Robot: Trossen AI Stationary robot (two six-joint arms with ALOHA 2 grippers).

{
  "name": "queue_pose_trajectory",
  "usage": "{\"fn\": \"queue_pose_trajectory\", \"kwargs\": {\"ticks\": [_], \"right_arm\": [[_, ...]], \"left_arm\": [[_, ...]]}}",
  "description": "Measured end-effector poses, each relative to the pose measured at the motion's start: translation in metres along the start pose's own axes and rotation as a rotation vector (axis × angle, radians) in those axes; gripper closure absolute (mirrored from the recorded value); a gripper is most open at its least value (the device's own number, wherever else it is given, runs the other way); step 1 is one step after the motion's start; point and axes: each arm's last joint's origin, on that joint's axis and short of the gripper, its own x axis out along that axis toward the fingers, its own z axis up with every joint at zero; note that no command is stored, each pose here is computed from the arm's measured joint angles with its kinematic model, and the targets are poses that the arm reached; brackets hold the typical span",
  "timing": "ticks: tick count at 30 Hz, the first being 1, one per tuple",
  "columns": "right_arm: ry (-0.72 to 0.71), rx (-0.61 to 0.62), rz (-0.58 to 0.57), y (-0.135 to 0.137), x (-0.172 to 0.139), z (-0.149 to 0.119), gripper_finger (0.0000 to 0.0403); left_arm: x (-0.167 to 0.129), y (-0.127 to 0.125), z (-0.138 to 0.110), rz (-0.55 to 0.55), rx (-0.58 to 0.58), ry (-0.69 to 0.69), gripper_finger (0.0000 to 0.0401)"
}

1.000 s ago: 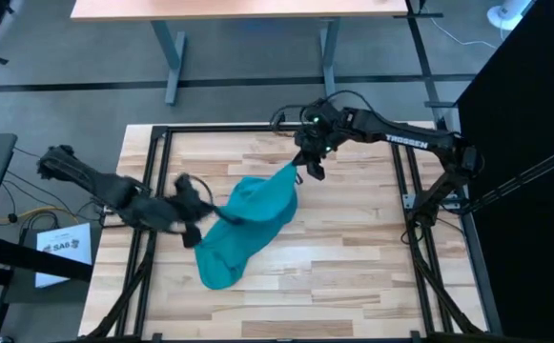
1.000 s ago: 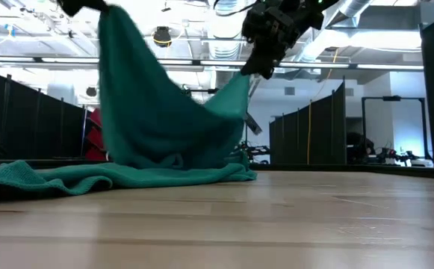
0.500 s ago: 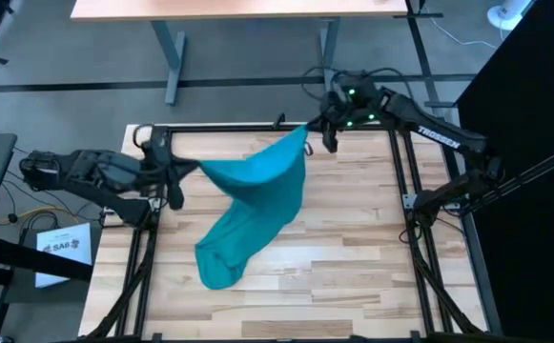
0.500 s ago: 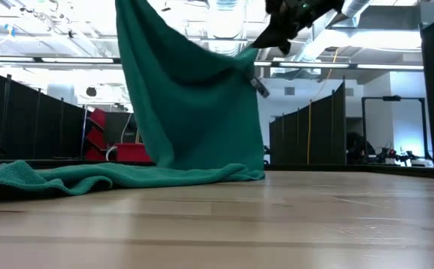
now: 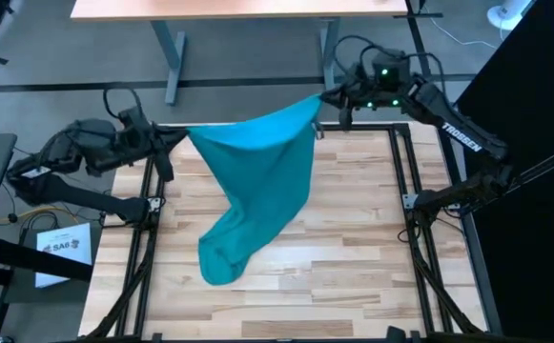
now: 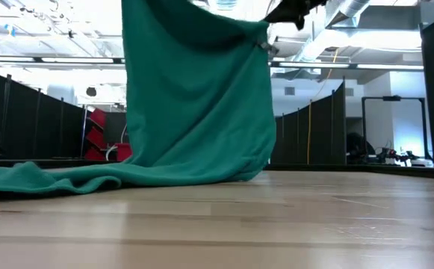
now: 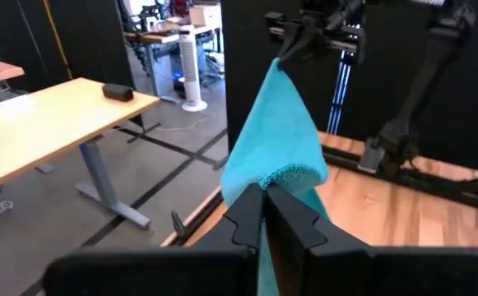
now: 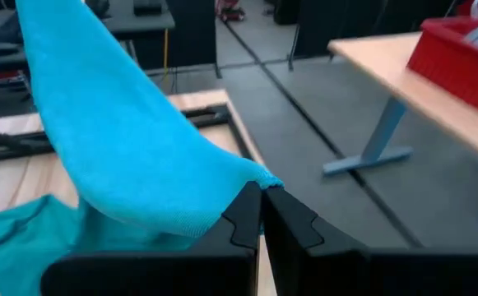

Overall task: Roll towel
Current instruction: Roll the blue towel

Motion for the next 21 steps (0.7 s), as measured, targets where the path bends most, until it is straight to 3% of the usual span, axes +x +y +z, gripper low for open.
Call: {"fn": "queue_pose_trajectory", "kwargs": {"ticks": [7, 21], "right_arm": [[-0.042, -0.010, -0.075, -0.015, -0.020, 0.016, 0.0403], [-0.093, -0.044, -0.181, -0.036, -0.040, 0.027, 0.0403]], "left_arm": [[-0.003, 0.009, 0.016, 0.069, 0.009, -0.010, 0.0401], [0.003, 0.025, 0.056, 0.226, 0.136, -0.042, 0.0401]]}}
